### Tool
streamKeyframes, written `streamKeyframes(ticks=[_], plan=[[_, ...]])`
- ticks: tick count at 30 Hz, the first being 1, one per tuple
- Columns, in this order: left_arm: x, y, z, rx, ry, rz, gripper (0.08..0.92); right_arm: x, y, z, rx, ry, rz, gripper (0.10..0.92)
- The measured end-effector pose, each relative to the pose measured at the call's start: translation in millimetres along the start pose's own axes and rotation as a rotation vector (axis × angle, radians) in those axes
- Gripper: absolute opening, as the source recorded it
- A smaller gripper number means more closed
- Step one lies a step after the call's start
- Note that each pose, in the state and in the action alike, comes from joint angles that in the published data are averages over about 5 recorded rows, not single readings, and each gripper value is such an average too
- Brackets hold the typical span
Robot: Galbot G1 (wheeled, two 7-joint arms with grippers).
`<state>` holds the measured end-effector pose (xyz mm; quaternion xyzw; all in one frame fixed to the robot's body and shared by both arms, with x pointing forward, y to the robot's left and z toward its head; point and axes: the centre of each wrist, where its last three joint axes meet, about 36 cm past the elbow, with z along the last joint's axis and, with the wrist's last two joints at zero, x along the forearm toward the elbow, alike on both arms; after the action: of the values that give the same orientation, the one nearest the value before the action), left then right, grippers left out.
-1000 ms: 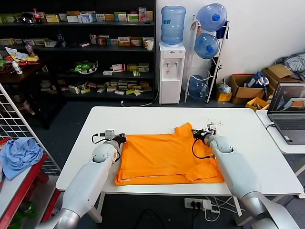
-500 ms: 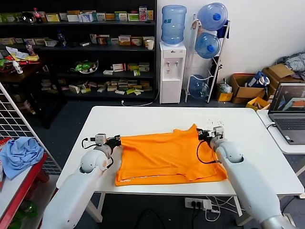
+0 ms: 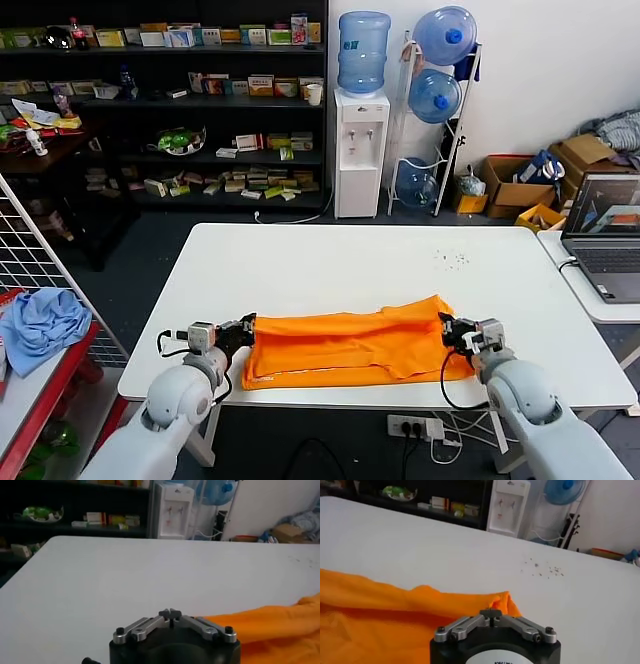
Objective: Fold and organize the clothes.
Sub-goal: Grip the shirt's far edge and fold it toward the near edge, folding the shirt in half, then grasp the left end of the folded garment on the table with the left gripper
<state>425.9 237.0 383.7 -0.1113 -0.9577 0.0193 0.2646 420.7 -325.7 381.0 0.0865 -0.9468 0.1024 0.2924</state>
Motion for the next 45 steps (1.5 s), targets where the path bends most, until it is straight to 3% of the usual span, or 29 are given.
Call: streamKeyframes(ticks=[6, 11, 17, 29, 35, 45], plan=[[16.7, -10.1, 22.3, -0.015, 0.018, 0.026, 0.151, 16.8, 9.6, 19.9, 0.016, 0.044, -0.004, 0.173], [27.4, -13.0, 24.4, -0.017, 0.009, 0.026, 0.296, 28.1, 12.0, 22.8, 0.021, 0.042, 0.000, 0.319], [35.2, -9.6, 30.4, 0.013, 0.030, 0.013, 0.469, 37.0, 17.8, 20.4, 0.021, 0.027, -0.003, 0.475], [22.8, -5.5, 36.2, 0.174, 0.079, -0.003, 0.796, 50.3, 25.1, 19.1, 0.012, 0.021, -0.009, 0.799], [9.8, -6.2, 40.0, 0.230, 0.097, -0.003, 0.807, 54.9, 26.4, 19.3, 0.010, 0.020, -0.010, 0.822], [1.2, -10.3, 46.3, 0.260, 0.121, 0.007, 0.542, 58.2, 29.6, 16.6, 0.004, 0.018, -0.017, 0.823]])
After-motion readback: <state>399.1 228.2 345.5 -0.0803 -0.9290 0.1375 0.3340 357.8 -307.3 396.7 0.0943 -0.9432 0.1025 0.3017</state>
